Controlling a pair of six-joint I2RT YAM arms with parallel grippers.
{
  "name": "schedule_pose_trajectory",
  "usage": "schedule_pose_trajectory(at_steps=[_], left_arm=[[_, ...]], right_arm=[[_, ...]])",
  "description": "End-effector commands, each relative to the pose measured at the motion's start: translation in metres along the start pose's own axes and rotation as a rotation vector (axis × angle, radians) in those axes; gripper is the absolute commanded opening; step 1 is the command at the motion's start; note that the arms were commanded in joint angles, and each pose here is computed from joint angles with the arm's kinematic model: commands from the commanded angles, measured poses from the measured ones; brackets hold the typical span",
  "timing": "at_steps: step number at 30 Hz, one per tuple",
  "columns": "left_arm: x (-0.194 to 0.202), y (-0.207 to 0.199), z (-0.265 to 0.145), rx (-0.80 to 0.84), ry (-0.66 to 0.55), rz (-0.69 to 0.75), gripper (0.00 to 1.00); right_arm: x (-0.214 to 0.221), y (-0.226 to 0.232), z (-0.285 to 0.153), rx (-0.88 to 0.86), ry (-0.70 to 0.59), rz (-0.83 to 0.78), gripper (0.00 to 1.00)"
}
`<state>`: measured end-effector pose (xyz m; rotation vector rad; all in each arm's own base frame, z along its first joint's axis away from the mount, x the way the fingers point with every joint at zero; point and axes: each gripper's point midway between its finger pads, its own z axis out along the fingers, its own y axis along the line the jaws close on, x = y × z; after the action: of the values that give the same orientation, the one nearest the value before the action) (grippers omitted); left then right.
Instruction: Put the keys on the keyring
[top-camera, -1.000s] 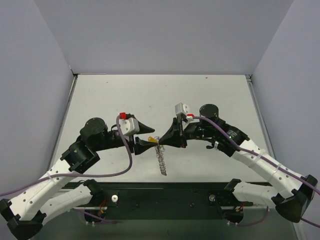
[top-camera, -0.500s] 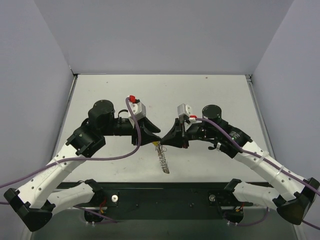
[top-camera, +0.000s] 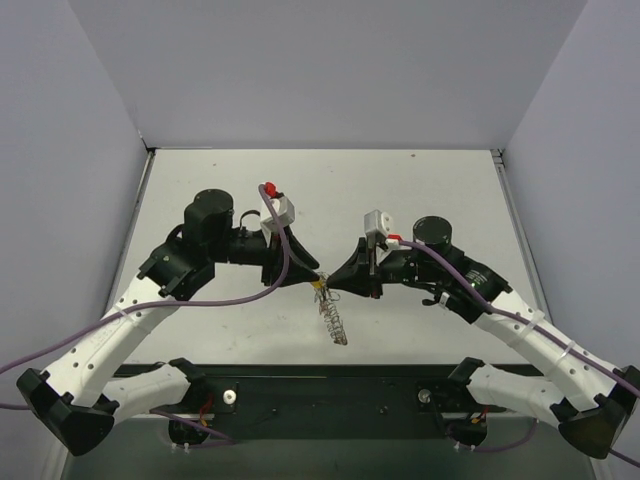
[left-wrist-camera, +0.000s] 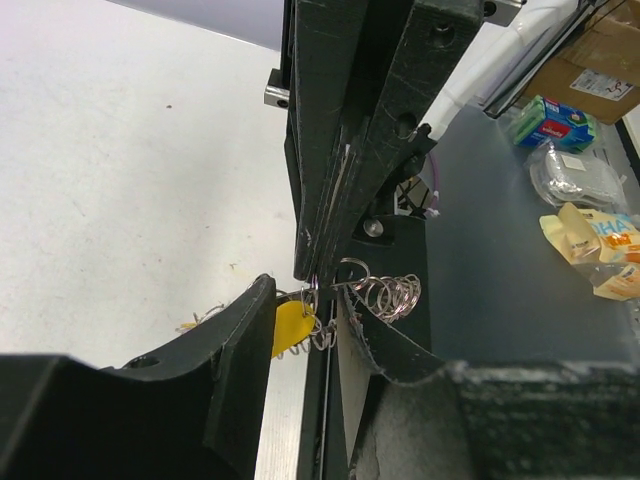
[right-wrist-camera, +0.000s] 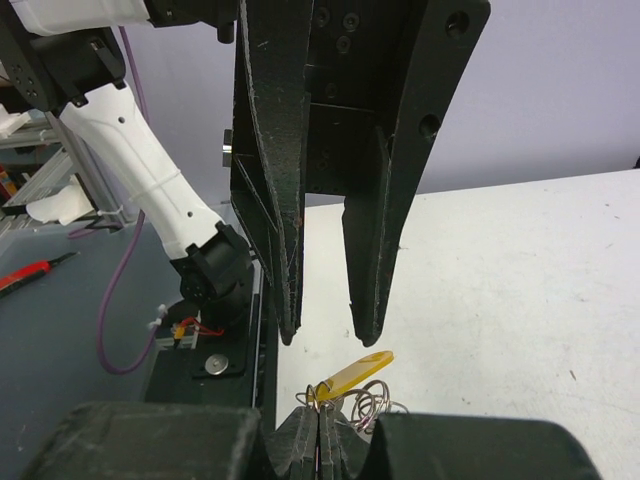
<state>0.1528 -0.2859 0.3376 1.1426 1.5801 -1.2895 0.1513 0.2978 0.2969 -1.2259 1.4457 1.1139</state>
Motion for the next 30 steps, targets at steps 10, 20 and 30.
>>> schedule_pose_trajectory(at_steps=[10, 20, 30], left_arm=[[-0.023, -0.011, -0.002, 0.062, -0.063, 0.048, 0.39], [-0.042, -0.015, -0.002, 0.124, -0.122, 0.071, 0.39], [-0.051, -0.012, 0.001, 0.143, -0.133, 0.064, 0.39]], right_arm=[[-0.065, -0.007, -0.019, 0.119, -0.338, -0.063, 0.00], [-0.090, -0.005, -0.030, 0.109, -0.480, -0.071, 0.00], [-0.099, -0.002, -0.030, 0.068, -0.519, -0.070, 0.00]])
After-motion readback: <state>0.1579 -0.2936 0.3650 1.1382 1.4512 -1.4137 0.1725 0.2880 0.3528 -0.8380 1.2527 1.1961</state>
